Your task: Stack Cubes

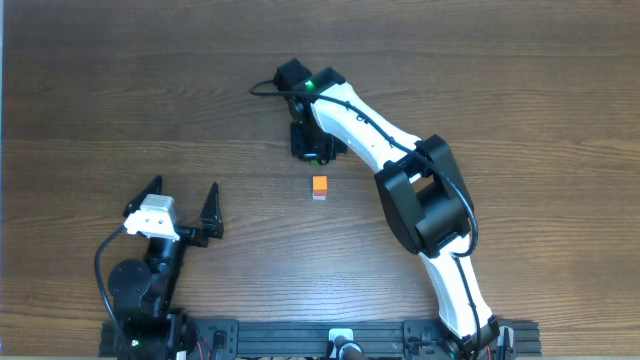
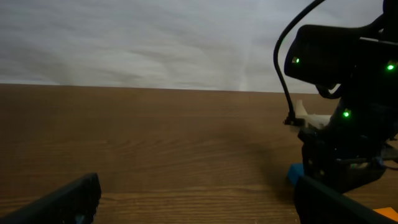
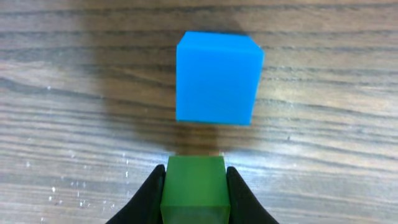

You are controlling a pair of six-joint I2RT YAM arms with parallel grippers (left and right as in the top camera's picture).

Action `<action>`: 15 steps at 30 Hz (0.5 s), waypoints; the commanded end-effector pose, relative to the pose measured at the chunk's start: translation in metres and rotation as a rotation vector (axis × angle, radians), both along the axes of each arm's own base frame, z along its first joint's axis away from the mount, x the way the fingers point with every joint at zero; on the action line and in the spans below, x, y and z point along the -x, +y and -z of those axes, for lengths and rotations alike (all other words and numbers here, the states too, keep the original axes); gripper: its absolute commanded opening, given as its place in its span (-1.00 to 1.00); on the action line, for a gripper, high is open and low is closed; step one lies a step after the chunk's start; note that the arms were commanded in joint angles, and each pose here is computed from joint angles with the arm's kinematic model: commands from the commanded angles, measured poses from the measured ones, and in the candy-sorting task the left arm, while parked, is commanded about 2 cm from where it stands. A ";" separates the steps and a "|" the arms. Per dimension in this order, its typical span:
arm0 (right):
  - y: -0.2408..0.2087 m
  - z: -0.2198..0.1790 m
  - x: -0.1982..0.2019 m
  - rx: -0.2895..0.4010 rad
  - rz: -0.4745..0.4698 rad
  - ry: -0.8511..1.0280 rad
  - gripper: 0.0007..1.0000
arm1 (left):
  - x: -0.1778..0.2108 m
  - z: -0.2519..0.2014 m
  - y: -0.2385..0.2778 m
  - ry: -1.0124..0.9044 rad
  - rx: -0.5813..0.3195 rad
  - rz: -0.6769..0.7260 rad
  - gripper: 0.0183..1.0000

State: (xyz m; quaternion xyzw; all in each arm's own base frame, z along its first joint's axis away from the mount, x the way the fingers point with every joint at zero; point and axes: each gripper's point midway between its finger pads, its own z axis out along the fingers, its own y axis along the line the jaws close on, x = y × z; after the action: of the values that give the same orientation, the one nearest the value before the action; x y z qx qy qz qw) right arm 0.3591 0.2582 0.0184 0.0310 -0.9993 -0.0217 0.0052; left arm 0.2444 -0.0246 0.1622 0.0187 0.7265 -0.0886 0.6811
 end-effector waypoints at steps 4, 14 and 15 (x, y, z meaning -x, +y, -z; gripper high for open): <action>-0.001 -0.091 -0.005 -0.056 -0.005 -0.165 -0.79 | 0.000 0.001 0.000 -0.001 -0.010 0.004 0.99; -0.012 -0.139 0.031 -0.029 0.008 -0.189 -0.98 | 0.000 0.001 0.000 -0.001 -0.010 0.004 1.00; -0.014 -0.137 0.038 -0.015 0.017 -0.169 -0.98 | 0.000 0.001 0.000 -0.001 -0.010 0.004 0.99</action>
State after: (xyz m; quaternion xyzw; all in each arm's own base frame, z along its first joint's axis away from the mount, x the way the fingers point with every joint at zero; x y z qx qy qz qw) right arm 0.3354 0.2486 0.1518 0.0447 -0.9941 -0.0436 -0.0882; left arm 0.2444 -0.0246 0.1622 0.0187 0.7265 -0.0886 0.6811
